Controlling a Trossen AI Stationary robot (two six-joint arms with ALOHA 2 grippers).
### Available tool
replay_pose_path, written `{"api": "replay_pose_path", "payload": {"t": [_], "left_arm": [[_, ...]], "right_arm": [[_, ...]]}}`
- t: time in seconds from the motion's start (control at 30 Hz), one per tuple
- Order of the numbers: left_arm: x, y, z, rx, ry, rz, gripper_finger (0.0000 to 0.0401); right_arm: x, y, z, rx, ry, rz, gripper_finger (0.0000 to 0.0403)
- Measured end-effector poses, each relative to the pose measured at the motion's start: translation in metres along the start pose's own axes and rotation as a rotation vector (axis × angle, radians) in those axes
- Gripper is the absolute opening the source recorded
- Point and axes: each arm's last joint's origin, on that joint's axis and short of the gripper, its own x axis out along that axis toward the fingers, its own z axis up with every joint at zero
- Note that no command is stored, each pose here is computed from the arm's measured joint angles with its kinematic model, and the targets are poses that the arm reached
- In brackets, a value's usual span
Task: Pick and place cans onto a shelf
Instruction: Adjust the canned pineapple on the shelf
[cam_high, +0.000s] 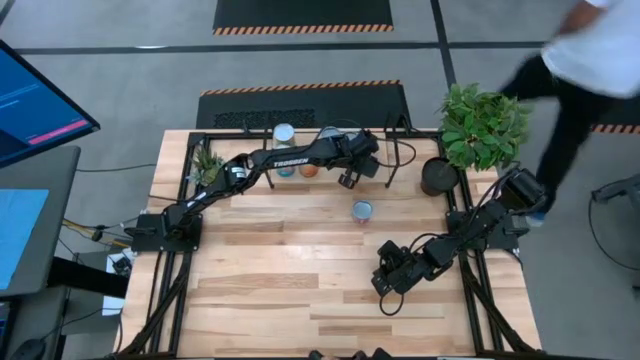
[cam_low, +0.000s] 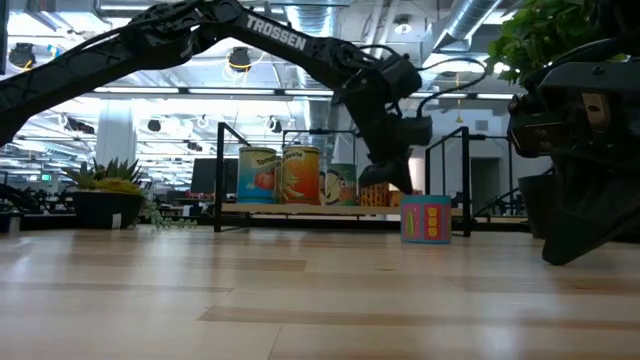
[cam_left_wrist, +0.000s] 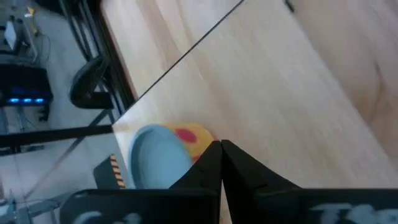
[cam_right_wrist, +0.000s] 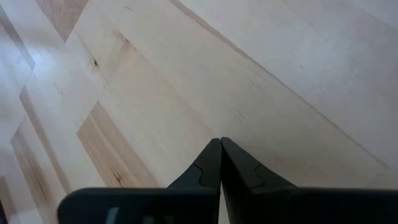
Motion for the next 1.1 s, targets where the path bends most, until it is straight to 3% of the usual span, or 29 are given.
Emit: {"api": "replay_pose_path", "payload": {"t": [0.27, 1.1], "left_arm": [[0.001, 0.0, -0.008, 0.0, 0.034, -0.031, 0.0], [0.005, 0.013, -0.007, -0.063, -0.001, 0.101, 0.0]], "right_arm": [[0.0, 0.0, 0.0, 0.0, 0.001, 0.0, 0.0023], [0.0, 0.0, 0.0, -0.007, 0.001, 0.0, 0.0026]]}}
